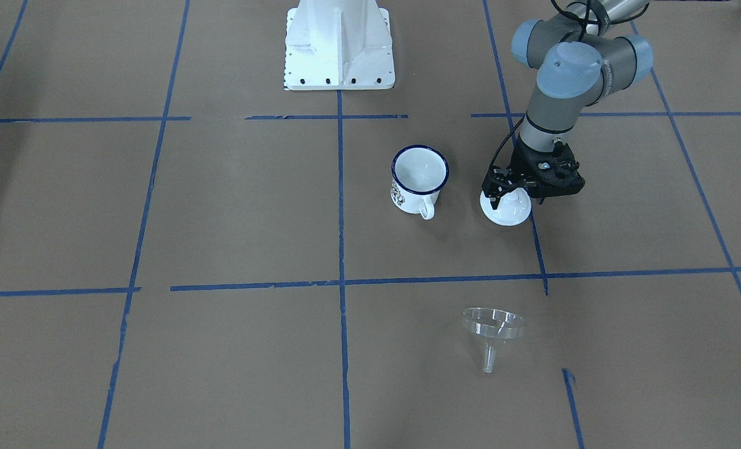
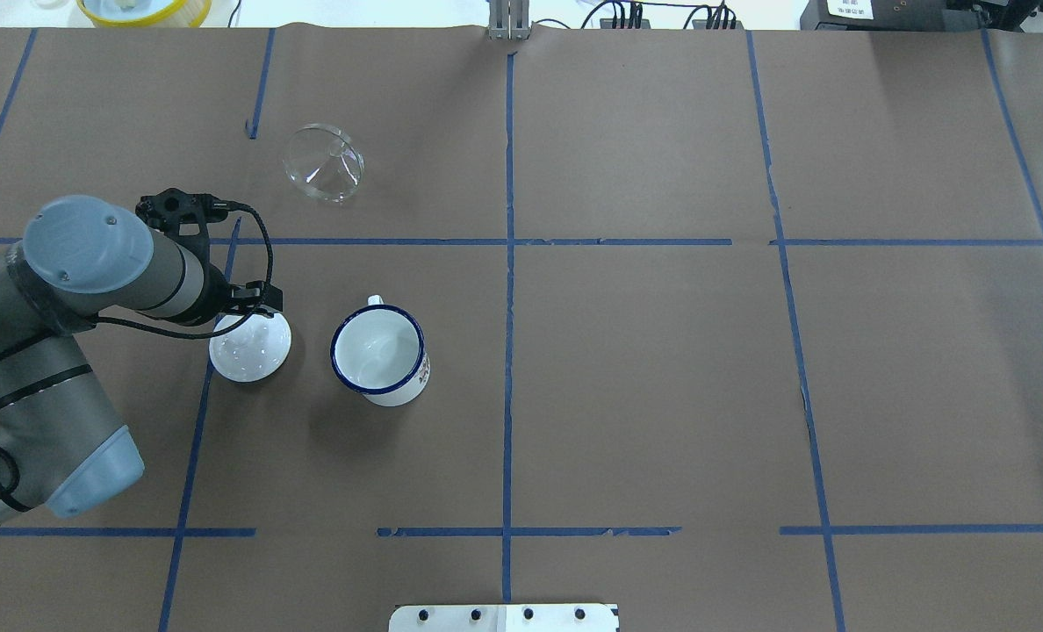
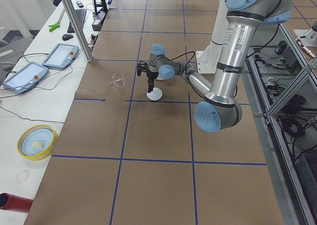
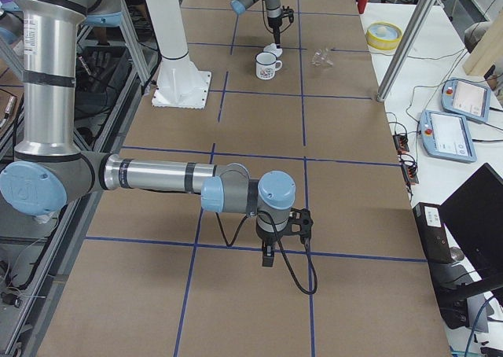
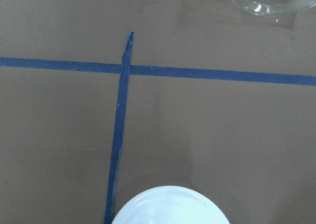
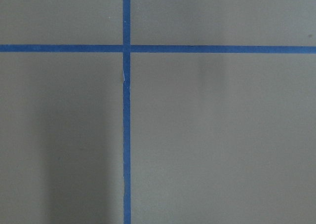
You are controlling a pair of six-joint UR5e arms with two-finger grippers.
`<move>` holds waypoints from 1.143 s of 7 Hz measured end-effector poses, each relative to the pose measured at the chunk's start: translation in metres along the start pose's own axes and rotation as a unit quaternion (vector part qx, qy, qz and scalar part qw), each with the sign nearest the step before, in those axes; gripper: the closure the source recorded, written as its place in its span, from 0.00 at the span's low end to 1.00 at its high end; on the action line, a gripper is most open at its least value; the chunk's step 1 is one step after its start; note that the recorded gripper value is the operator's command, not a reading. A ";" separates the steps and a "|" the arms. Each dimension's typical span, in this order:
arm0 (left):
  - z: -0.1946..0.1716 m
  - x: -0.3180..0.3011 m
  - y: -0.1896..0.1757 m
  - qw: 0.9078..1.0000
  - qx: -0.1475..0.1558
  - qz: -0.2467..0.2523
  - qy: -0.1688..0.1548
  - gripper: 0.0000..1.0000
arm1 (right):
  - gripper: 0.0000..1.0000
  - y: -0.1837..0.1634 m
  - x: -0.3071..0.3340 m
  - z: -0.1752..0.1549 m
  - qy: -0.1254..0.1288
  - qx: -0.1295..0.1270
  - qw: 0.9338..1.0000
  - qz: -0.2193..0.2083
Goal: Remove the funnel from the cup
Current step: 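Move the left gripper to the small white funnel and grasp it, then lift the white funnel off the table with the left gripper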
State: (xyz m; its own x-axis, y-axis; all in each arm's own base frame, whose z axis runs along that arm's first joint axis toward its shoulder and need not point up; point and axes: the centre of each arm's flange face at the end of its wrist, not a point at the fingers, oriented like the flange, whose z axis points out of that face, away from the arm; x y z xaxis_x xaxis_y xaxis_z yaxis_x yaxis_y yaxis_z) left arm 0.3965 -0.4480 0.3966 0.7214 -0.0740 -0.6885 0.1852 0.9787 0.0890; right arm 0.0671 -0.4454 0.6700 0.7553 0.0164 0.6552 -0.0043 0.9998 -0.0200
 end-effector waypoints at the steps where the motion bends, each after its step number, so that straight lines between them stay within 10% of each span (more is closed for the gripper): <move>1: 0.001 0.000 0.002 1.000 -0.008 0.000 0.002 0.18 | 0.00 0.000 0.000 0.000 0.000 0.000 1.000 0.000; 5: 0.000 0.002 0.006 1.000 -0.025 0.001 0.010 0.33 | 0.00 0.000 0.000 0.000 0.000 0.000 1.000 0.000; 8: -0.002 0.003 0.006 1.000 -0.026 0.001 0.010 0.75 | 0.00 0.000 0.000 0.000 0.000 0.000 1.000 0.000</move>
State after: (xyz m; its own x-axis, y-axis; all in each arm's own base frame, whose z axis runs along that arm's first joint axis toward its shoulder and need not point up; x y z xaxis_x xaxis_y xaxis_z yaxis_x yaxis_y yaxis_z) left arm 0.3984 -0.4415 0.3940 0.7079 -0.0690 -0.7029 0.1482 0.9876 0.0523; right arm 0.0672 -0.4454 0.6700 0.7552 0.0164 0.6552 -0.0044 0.9998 -0.0200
